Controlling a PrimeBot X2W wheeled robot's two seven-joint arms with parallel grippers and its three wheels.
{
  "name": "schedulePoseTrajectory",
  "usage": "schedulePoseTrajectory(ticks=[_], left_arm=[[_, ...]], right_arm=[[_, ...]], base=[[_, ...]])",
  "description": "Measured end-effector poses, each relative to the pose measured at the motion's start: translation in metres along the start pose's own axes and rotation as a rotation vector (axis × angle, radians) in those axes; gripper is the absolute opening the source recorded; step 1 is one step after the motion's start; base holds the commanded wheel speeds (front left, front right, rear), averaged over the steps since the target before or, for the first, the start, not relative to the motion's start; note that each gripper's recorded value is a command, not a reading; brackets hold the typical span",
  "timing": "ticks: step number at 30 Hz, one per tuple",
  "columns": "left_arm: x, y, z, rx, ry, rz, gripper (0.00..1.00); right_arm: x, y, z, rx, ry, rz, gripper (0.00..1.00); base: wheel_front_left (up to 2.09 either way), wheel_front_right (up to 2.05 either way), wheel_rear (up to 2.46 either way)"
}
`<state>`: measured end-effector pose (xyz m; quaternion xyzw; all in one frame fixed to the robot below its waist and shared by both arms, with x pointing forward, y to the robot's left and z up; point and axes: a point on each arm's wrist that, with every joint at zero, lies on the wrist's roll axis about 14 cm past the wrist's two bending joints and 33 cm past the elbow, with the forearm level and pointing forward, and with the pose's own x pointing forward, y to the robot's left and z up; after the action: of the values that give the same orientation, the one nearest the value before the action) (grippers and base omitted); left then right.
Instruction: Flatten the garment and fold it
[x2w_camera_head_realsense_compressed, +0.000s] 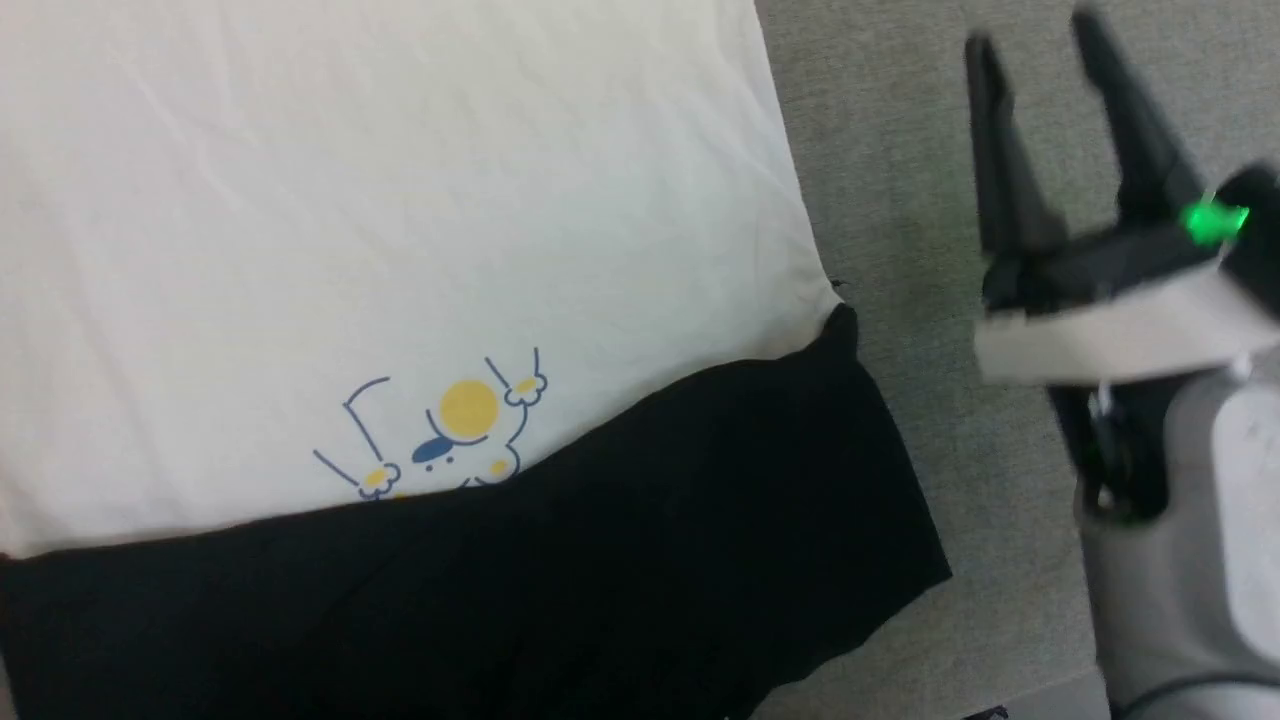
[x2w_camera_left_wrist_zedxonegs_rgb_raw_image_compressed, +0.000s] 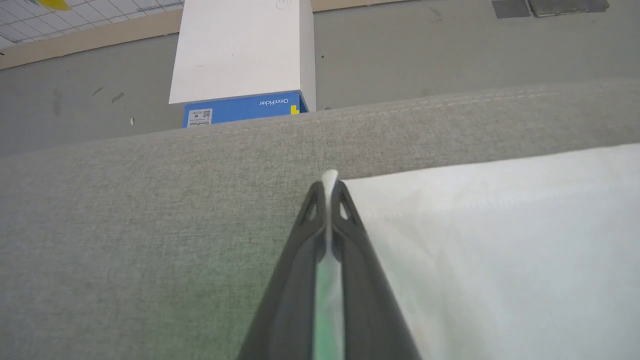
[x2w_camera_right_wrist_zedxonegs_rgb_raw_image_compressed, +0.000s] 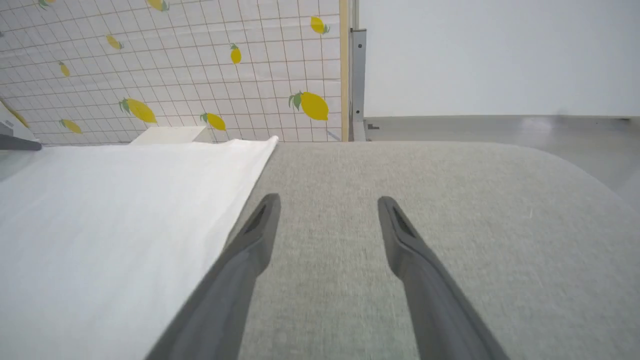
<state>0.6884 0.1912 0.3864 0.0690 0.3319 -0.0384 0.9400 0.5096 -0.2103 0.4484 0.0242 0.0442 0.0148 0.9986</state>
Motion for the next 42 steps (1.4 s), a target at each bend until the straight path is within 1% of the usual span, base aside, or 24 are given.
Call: schedulePoseTrajectory(ticks=[3,6,8,10,13,17,20,25,27,31,32,33,34,35,36,39,42], left_arm=[[-0.004,-0.004,0.006,0.03,-0.025,-0.019,0.0],[-0.008,-0.005,0.01,0.042,-0.053,-0.028,0.0],[-0.011,-0.008,0.014,0.049,-0.078,-0.037,0.0],[-0.014,-0.013,0.019,0.046,-0.109,-0.056,0.0],[-0.018,-0.02,0.022,0.06,-0.145,-0.082,0.0],[-0.025,-0.022,0.021,0.078,-0.17,-0.101,0.0],[-0.03,-0.02,0.022,0.084,-0.186,-0.105,0.0],[-0.035,-0.014,0.022,0.092,-0.21,-0.109,0.0],[-0.034,-0.011,0.019,0.1,-0.21,-0.108,0.0],[-0.029,-0.008,0.013,0.102,-0.208,-0.105,0.0],[-0.027,-0.008,0.011,0.103,-0.204,-0.106,0.0],[-0.026,-0.007,0.01,0.102,-0.204,-0.106,0.0],[-0.024,-0.005,0.01,0.101,-0.205,-0.104,0.0],[-0.023,-0.005,0.009,0.102,-0.204,-0.103,0.0],[-0.021,-0.004,0.008,0.102,-0.204,-0.101,0.0],[-0.017,-0.002,0.008,0.098,-0.214,-0.096,0.0],[-0.014,-0.001,0.017,0.1,-0.261,-0.088,0.0]], right_arm=[[0.037,0.013,0.031,-0.015,-0.066,0.055,1.0],[0.076,0.025,0.045,0.015,-0.045,0.103,1.0],[0.099,0.029,0.045,0.037,0.006,0.117,1.0],[0.121,0.031,0.038,0.053,0.091,0.122,1.0],[0.144,0.04,0.024,0.073,0.206,0.137,1.0],[0.164,0.055,0.0,0.068,0.359,0.154,1.0],[0.17,0.064,-0.024,0.025,0.485,0.158,1.0],[0.181,0.074,-0.045,-0.082,0.61,0.15,1.0],[0.184,0.074,-0.052,-0.143,0.653,0.137,1.0],[0.185,0.071,-0.069,-0.152,0.729,0.115,1.0],[0.185,0.069,-0.072,-0.151,0.743,0.105,0.95],[0.187,0.068,-0.072,-0.153,0.75,0.096,0.56],[0.188,0.066,-0.072,-0.16,0.758,0.089,0.31],[0.189,0.066,-0.073,-0.16,0.761,0.088,0.11],[0.19,0.067,-0.073,-0.162,0.762,0.086,0.0],[0.191,0.067,-0.073,-0.167,0.758,0.087,0.0],[0.194,0.067,-0.064,-0.184,0.712,0.087,0.0]], base=[[0.0,0.0,0.0],[0.0,0.0,0.0],[0.0,0.0,0.0],[0.0,0.0,0.0],[0.0,0.0,0.0],[0.0,0.0,0.0],[0.0,0.0,0.0],[0.0,0.0,0.0],[0.0,0.0,0.0],[0.0,0.0,0.0],[0.0,0.0,0.0],[0.0,0.0,0.0],[0.0,0.0,0.0],[0.0,0.0,0.0],[0.0,0.0,0.0],[0.0,0.0,0.0],[0.0,0.0,0.0]])
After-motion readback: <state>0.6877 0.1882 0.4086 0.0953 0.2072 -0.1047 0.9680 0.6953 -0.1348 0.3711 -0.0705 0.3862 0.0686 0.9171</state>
